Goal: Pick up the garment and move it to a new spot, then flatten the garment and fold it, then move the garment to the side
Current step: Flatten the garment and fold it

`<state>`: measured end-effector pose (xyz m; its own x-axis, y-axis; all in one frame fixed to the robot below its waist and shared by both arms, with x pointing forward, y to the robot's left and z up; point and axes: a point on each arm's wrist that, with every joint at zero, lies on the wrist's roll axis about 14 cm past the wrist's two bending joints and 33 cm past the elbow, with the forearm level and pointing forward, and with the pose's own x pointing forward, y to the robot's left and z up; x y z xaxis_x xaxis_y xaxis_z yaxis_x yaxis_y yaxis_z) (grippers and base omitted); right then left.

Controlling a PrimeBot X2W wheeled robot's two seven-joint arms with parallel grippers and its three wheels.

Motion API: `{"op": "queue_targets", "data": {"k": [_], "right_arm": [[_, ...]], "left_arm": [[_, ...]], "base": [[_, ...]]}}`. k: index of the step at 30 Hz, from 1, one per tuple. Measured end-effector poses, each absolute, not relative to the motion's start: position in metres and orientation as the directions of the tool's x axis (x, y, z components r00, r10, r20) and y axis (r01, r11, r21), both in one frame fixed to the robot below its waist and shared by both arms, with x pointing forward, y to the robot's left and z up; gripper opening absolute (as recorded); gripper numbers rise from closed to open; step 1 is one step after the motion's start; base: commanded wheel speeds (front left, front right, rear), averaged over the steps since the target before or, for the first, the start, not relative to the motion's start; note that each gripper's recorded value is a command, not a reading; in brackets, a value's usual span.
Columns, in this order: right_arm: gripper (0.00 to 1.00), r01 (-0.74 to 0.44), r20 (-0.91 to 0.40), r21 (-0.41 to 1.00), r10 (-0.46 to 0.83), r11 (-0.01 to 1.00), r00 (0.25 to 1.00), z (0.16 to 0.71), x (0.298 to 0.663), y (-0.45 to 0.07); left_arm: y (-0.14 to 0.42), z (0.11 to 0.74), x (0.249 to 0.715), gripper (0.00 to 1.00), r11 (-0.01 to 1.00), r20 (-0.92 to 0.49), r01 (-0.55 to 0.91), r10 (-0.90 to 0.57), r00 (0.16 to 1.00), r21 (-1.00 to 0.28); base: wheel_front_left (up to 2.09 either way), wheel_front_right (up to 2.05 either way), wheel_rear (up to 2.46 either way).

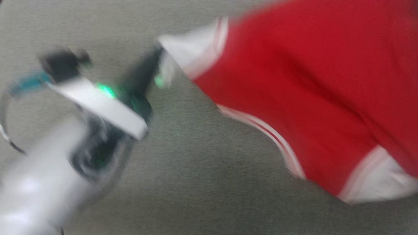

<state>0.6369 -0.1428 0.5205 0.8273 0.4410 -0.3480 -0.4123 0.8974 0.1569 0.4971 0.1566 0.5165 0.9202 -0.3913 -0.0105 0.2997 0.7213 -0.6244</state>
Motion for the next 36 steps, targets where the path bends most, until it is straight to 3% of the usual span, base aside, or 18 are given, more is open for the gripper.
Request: {"op": "queue_targets", "data": {"k": [8, 13, 18, 21, 25, 32, 36], "right_arm": [[0.00, -0.242, -0.040, 0.273, 0.262, 0.931, 0.964, 0.590, 0.687, -0.186], [0.00, -0.188, 0.114, 0.327, 0.159, 0.926, 0.981, 0.632, 0.710, -0.201], [0.00, -0.162, 0.307, 0.370, 0.044, 0.915, 0.951, 0.696, 0.720, -0.224], [0.00, -0.154, 0.306, 0.362, 0.039, 0.919, 0.951, 0.698, 0.722, -0.225], [0.00, -0.151, 0.250, 0.337, 0.066, 0.929, 0.966, 0.681, 0.722, -0.220], [0.00, -0.115, -0.006, 0.359, 0.126, 0.926, 0.992, 0.572, 0.697, -0.222], [0.00, -0.100, -0.170, 0.403, 0.181, 0.910, 0.969, 0.503, 0.651, -0.227]], "left_arm": [[0.195, 0.579, 0.591, 0.00, 0.726, 0.134, 0.264, -0.233, 0.963, -0.635], [0.201, 0.640, 0.644, 0.00, 0.711, 0.269, 0.307, -0.170, 0.948, -0.632], [0.198, 0.723, 0.674, 0.00, 0.672, 0.453, 0.408, -0.119, 0.884, -0.619], [0.188, 0.746, 0.677, 0.00, 0.656, 0.506, 0.455, -0.129, 0.853, -0.601], [0.180, 0.732, 0.674, 0.00, 0.650, 0.487, 0.463, -0.160, 0.858, -0.602], [0.160, 0.632, 0.636, 0.00, 0.561, 0.319, 0.418, -0.271, 0.908, -0.714], [0.145, 0.566, 0.577, 0.00, 0.517, 0.188, 0.356, -0.348, 0.918, -0.779]], "base": [[0.00, 0.00, 0.00], [0.00, 0.00, 0.00], [0.00, 0.00, 0.00], [0.00, 0.00, 0.00], [0.00, 0.00, 0.00], [0.00, 0.00, 0.00], [0.00, 0.00, 0.00]]}}
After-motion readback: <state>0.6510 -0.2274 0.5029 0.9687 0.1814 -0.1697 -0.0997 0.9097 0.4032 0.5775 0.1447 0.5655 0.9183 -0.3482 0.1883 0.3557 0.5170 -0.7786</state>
